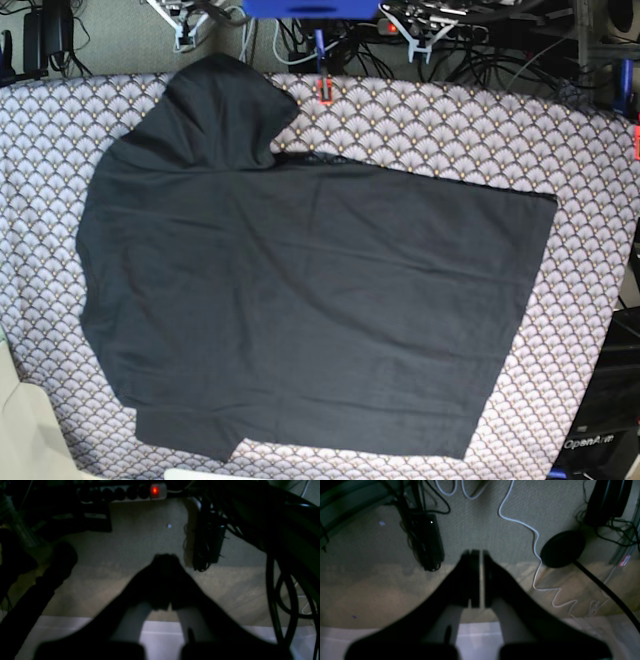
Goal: Fold the T-shirt properly
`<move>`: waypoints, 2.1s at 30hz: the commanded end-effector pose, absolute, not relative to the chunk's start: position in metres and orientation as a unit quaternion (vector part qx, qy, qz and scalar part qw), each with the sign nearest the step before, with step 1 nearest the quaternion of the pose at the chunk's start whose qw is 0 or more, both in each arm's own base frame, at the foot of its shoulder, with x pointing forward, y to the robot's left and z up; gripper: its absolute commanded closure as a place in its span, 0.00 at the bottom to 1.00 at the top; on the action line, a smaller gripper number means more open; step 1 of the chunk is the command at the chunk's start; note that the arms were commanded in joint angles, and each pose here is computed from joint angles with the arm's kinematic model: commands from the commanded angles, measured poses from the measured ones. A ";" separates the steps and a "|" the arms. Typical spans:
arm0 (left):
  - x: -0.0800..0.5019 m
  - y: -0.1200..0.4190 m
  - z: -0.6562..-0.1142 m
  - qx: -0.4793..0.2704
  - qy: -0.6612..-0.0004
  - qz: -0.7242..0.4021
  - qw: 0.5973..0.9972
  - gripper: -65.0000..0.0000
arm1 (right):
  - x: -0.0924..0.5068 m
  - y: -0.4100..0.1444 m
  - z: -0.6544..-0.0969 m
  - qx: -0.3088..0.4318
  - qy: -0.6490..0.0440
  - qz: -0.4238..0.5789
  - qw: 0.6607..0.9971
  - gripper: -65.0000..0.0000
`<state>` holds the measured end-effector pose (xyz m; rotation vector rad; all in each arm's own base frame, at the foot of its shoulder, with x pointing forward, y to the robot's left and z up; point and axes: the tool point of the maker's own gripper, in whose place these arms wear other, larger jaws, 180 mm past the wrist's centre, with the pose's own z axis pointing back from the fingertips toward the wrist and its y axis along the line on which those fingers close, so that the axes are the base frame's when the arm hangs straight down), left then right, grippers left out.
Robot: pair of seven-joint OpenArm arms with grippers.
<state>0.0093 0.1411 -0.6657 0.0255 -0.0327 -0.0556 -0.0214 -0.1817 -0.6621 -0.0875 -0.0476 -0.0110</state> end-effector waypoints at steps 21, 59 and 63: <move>-0.154 0.237 -0.599 0.024 -0.150 0.031 0.988 1.00 | -0.225 -0.293 -0.541 -0.133 -0.152 0.046 0.978 1.00; 0.091 0.189 -0.312 -0.100 -0.599 0.075 0.791 1.00 | 0.043 -0.233 -0.341 -0.053 -0.564 0.045 0.823 1.00; 0.138 0.208 -0.304 -0.045 -0.570 0.011 0.820 1.00 | 0.090 -0.234 -0.335 -0.053 -0.555 0.058 0.828 1.00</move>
